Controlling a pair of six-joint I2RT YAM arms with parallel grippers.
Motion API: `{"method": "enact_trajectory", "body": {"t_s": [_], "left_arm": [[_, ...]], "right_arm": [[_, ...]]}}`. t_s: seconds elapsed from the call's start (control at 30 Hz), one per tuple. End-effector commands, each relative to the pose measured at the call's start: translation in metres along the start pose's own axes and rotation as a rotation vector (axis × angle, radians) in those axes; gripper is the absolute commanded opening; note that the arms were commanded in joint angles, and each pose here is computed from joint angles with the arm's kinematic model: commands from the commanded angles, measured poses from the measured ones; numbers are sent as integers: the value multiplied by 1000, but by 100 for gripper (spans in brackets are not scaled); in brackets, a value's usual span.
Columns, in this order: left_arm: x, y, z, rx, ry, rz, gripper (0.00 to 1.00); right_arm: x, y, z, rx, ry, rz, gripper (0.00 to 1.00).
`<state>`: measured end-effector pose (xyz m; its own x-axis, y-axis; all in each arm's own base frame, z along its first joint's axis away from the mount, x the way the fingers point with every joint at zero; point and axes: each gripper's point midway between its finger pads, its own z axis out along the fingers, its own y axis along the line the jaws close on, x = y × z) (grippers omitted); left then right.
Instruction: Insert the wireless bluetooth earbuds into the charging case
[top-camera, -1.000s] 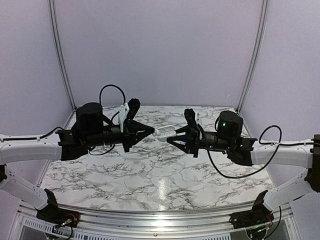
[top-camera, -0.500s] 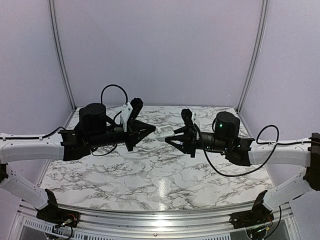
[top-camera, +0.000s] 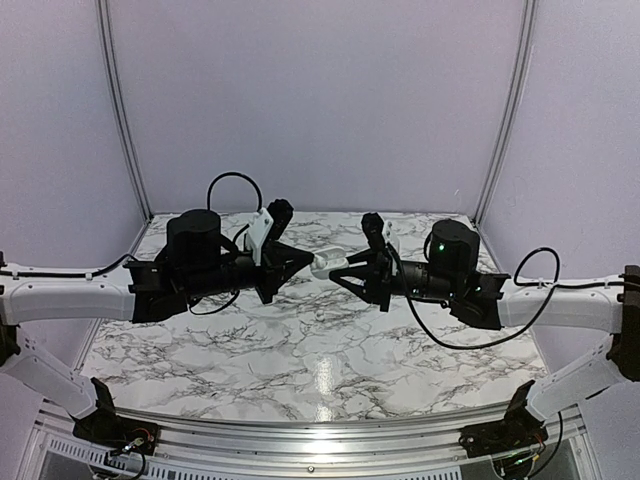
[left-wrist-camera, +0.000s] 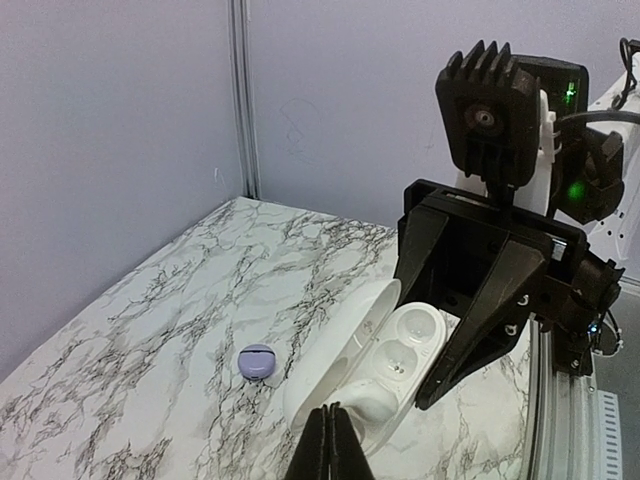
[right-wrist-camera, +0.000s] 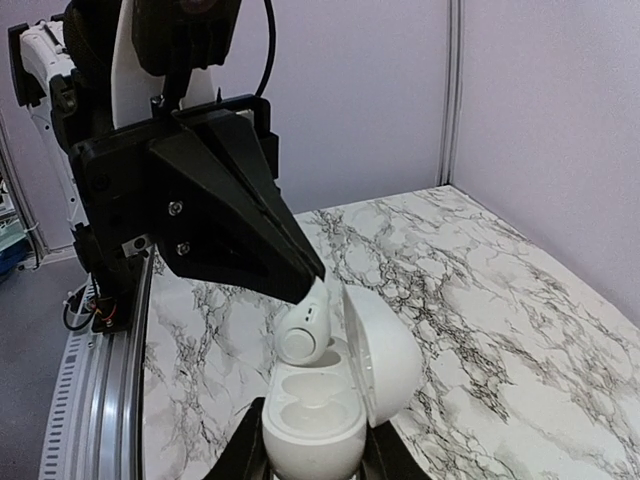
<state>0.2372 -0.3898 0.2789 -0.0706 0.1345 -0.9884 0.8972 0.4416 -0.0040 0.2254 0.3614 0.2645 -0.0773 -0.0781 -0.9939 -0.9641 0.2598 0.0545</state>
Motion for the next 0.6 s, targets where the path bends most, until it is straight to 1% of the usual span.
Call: {"method": "enact_trajectory", "body": {"t_s": [0.0,0.23,0.33,0.57], "left_arm": [[-11,3,5,-41,-16,30,0],[-6,0,9,-52,13,60,0],[-3,-2,10,-54,26,76,0],[2,-16,13,3,40,95,0]], "right_arm": [[-30,2,2,8,-55,-29,0],[-29,0,3,23,-49,-19,0],[-30,-6,2,57,-54,-6,0],[-32,-9,1,76,-61,1,0]]}}
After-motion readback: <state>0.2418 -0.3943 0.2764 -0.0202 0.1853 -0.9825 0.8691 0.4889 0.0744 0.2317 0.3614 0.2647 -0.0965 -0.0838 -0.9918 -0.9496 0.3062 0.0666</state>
